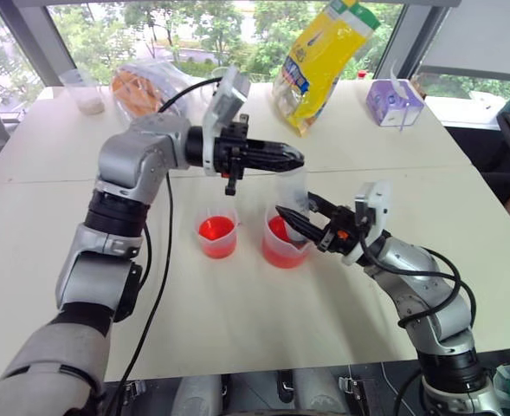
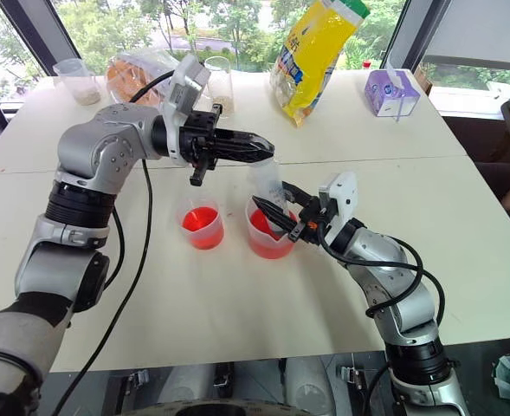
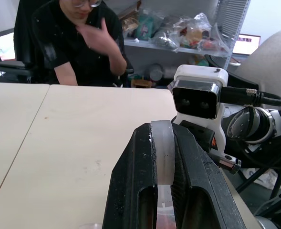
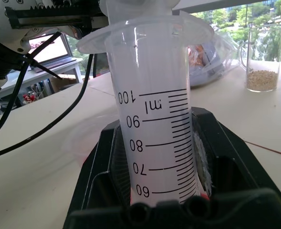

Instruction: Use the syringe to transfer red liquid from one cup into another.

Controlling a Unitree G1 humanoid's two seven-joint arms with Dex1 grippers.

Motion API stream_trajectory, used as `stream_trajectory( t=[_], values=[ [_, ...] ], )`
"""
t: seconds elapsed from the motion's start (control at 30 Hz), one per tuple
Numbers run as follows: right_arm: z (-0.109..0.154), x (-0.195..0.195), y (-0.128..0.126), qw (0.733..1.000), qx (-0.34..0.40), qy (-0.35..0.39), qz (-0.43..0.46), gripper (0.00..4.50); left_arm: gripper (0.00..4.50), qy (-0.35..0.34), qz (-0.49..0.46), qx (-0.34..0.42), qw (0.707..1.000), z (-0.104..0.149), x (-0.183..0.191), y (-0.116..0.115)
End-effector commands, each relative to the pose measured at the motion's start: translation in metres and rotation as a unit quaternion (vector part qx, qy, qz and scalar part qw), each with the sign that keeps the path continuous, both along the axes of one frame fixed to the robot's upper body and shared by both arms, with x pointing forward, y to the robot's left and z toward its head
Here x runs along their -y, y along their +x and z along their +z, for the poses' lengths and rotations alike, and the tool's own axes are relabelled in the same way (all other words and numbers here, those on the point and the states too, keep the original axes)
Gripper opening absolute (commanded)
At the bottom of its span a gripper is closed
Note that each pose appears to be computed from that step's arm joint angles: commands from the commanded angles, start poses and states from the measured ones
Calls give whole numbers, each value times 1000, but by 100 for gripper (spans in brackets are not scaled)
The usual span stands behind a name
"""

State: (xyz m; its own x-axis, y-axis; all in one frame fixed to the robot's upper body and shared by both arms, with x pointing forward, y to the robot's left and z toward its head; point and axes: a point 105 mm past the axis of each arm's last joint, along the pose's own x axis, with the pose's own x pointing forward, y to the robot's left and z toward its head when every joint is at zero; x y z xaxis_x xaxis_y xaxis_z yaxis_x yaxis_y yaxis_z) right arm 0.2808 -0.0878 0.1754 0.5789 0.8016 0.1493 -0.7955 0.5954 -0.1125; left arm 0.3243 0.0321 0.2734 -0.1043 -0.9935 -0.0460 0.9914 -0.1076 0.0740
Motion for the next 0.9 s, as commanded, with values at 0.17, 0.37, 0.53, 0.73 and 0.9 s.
stream_trajectory(
  t=[0.17, 0.37, 0.53, 0.73, 0.9],
  values=[
    [-24, -5, -9, 998, -46, -19, 27, 141, 3, -49, 42, 84, 994, 50, -16, 5],
    [-19, -7, -7, 999, -38, -16, 29, 141, 3, -47, 42, 86, 994, 50, -17, 5],
    [-15, -8, -7, 999, -33, -15, 31, 141, 3, -48, 43, 89, 994, 51, -17, 5],
    [-8, -8, -5, 999, -21, -15, 30, 141, 3, -47, 41, 91, 994, 50, -16, 4],
    [0, -8, -4, 999, -9, -12, 29, 141, 3, -45, 38, 87, 994, 48, -15, 4]
  ],
)
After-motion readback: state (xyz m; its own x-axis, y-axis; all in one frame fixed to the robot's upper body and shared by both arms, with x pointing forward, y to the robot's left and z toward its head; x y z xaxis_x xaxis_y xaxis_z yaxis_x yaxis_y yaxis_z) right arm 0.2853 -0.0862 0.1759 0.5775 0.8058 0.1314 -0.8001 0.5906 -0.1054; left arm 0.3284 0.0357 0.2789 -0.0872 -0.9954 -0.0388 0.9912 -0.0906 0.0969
